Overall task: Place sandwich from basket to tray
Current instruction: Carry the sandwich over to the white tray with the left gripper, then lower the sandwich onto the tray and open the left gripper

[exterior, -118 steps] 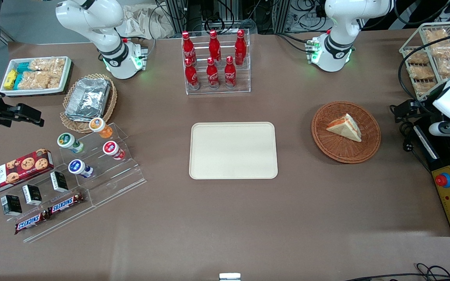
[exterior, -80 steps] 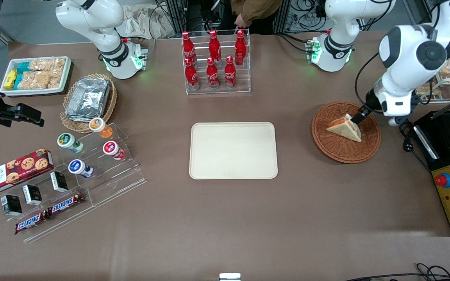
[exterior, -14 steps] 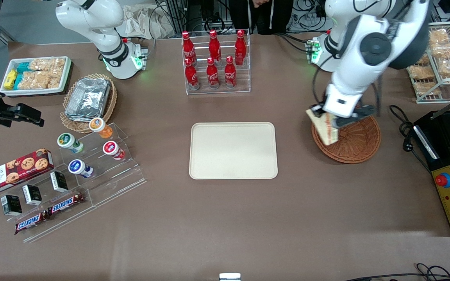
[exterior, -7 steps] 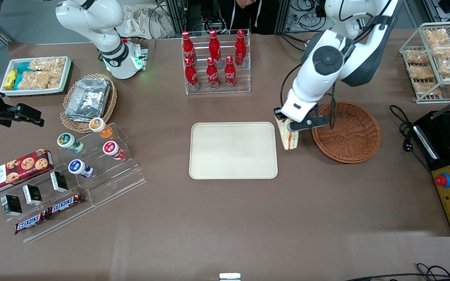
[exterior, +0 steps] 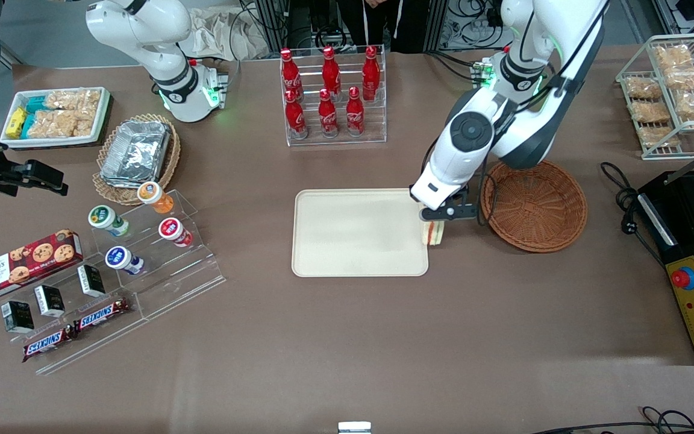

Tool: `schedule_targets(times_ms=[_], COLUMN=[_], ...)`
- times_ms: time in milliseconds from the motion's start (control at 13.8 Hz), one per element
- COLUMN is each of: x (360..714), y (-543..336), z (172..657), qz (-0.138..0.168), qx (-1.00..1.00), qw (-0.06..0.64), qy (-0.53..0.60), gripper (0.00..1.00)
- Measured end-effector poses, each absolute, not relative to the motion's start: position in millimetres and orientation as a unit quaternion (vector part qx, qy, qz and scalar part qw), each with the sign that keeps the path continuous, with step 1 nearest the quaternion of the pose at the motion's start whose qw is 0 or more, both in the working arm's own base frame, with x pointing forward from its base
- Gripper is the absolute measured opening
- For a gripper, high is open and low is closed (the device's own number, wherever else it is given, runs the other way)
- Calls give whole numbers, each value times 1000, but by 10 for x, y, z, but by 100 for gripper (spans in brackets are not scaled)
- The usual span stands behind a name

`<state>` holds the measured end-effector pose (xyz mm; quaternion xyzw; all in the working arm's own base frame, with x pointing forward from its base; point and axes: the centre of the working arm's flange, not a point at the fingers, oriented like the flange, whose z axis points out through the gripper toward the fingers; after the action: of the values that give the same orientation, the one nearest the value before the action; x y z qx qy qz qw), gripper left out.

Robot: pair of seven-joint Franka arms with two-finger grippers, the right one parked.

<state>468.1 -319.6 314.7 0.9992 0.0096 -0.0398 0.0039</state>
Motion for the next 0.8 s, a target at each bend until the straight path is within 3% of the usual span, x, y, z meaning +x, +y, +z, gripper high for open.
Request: schedule_targets(times_ms=[508,799], x=[4585,4627], y=[-3620,-3617], z=[2736,2497], qz=[-31,-44], qx=[999,998], qw=[-17,-23], qy=[-21,-26], gripper=[37,37])
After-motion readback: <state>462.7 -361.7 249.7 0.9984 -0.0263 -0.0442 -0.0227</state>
